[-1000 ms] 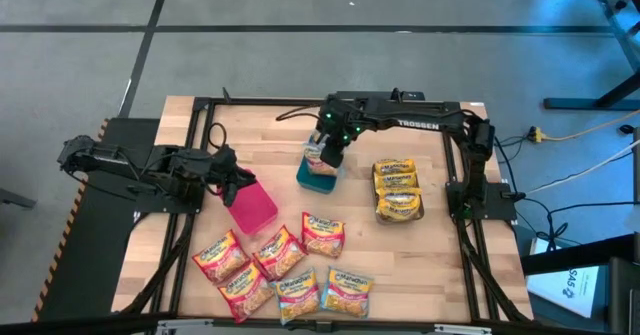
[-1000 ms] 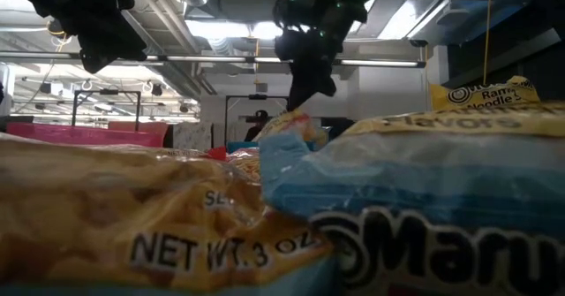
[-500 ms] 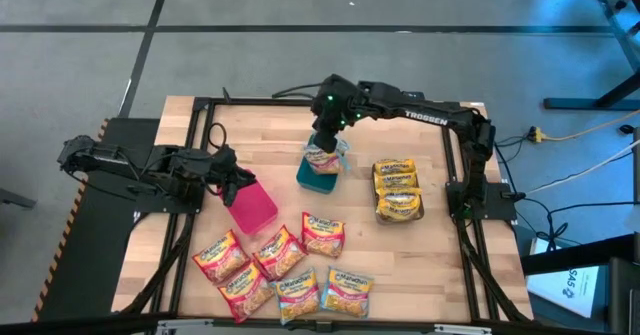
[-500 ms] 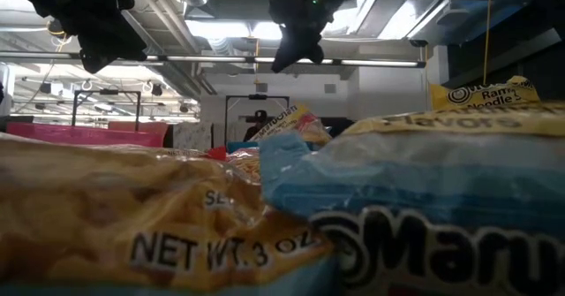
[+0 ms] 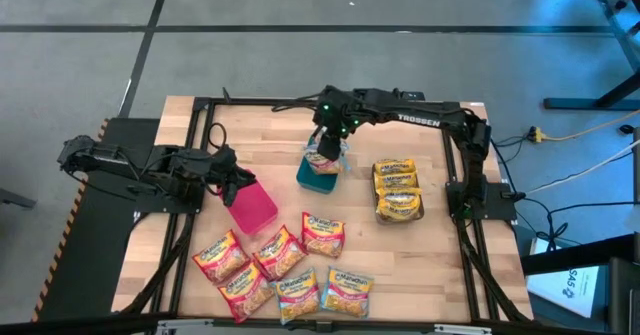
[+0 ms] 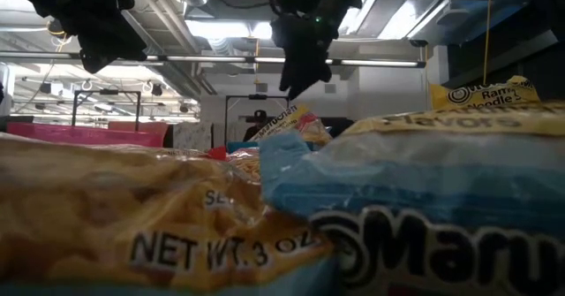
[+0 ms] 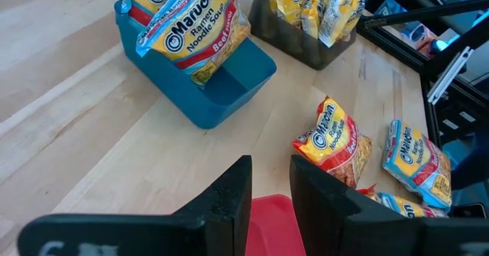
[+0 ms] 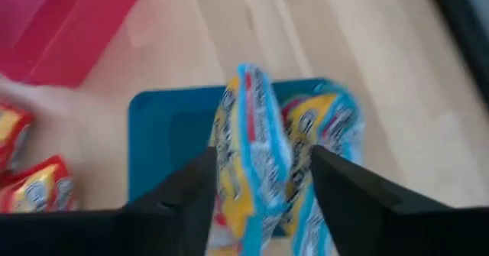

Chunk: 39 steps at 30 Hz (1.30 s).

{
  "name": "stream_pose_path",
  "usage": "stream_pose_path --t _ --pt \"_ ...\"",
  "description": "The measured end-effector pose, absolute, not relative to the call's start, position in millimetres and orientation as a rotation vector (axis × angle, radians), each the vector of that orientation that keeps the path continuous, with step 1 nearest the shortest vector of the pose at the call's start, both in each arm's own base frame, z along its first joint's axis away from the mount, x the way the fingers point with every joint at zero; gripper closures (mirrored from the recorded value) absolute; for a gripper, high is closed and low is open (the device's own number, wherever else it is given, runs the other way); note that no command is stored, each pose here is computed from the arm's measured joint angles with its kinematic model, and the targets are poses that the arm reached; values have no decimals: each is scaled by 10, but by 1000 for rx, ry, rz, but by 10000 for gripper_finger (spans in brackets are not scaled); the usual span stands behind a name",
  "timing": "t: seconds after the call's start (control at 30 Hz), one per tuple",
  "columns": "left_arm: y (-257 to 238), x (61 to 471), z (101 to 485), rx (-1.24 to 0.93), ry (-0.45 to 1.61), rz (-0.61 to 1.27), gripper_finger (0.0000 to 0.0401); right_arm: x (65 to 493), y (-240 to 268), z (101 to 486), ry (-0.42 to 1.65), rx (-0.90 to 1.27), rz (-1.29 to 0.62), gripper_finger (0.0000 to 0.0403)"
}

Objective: Sort Maruchan noodles
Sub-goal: Put the blue noodle pack into the blue bin

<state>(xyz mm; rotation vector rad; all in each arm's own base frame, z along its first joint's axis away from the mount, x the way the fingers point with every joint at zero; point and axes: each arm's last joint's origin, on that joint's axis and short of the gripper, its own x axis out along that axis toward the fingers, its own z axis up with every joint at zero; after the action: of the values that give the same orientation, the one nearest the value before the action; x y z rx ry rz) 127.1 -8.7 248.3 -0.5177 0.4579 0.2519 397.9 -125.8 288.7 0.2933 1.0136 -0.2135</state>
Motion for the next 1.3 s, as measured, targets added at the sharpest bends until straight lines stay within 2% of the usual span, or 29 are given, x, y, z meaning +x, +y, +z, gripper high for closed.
stream_pose_path --t 0.17,0.43,0.63,0.97,1.3 --pt "-87 1270 2483 -518 459 252 316 3999 -1257 2768 1073 306 -202 151" --pt "-87 1269 2481 -517 462 253 316 4060 -1278 2534 1155 323 -197 169" --pt "-87 1266 2477 -516 466 255 316 4084 -1282 2456 1174 342 -188 223" --pt "-86 1266 2476 -514 466 258 316 4095 -1278 2473 1157 356 -165 387" --pt "-86 1266 2476 -515 466 259 316 4099 -1278 2484 1149 360 -166 399"
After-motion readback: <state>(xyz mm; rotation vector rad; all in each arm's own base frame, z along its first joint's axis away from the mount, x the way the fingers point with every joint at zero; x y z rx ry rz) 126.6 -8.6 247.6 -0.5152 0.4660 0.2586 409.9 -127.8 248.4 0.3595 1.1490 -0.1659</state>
